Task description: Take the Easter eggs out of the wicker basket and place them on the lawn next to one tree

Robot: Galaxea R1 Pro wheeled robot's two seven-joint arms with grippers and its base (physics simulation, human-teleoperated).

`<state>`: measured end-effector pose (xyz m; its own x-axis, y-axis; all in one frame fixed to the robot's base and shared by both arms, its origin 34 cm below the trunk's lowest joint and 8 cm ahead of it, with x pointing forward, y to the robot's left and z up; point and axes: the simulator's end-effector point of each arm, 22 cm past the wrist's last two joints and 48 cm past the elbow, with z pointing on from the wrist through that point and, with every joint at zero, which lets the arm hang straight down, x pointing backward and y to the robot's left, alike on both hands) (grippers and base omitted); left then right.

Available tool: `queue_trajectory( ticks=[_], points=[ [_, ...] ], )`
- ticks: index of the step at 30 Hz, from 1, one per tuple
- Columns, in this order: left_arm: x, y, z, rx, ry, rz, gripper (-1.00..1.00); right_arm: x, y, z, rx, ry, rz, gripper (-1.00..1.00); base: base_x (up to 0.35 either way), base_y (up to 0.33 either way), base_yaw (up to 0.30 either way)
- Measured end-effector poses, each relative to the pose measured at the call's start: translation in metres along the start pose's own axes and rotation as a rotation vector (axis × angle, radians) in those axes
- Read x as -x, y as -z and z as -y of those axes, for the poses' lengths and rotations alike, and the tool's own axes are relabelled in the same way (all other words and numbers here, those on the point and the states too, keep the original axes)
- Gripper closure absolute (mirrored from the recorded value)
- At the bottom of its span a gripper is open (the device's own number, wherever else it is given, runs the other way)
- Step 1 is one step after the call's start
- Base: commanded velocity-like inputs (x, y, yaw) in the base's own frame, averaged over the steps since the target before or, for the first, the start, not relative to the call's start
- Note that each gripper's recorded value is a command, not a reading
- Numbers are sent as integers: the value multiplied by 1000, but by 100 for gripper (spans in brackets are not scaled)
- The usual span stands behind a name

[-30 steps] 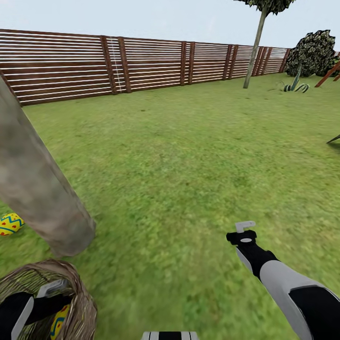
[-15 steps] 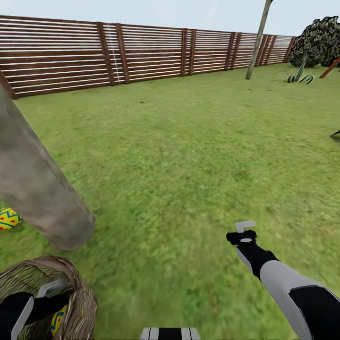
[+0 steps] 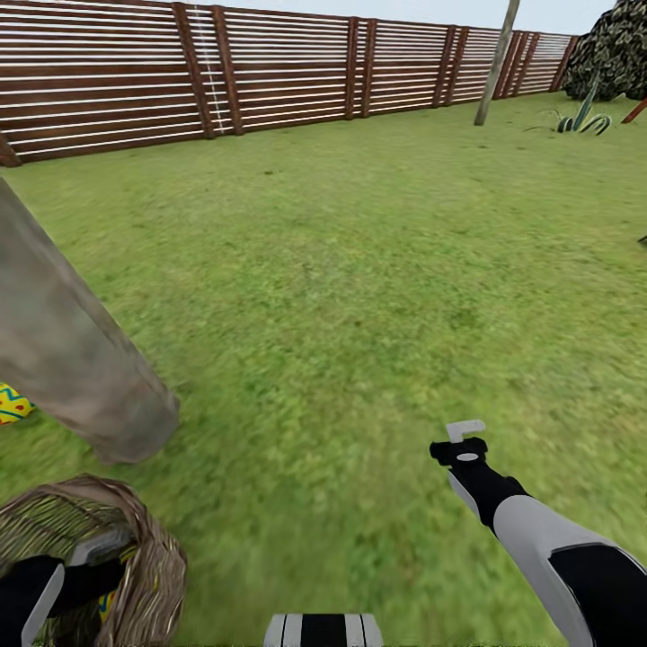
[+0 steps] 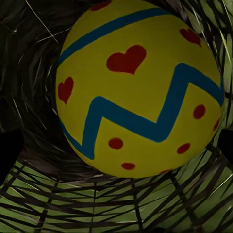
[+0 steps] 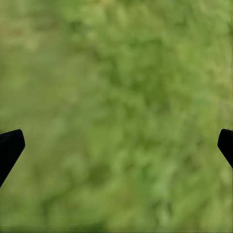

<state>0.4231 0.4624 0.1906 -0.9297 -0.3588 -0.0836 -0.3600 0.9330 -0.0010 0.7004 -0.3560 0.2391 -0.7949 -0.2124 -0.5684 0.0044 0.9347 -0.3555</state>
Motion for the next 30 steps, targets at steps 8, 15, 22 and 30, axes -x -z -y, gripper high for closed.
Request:
queue_trajectory(
  ticks=[8,15,22,30],
  points=[
    [9,-3,19,-25,-11,26,-100,-14,-8,-5,4,6,-23,-100,0,0,0],
    [28,6,28,-46,-9,76,-100,-14,-8,-6,5,6,-23,-100,0,0,0],
    [23,-1,26,-41,-8,58,-100,-26,-14,-10,10,13,-43,-100,0,0,0],
    [11,-14,24,-30,-9,26,-100,-46,-23,-17,16,22,-73,-100,0,0,0]
  ],
)
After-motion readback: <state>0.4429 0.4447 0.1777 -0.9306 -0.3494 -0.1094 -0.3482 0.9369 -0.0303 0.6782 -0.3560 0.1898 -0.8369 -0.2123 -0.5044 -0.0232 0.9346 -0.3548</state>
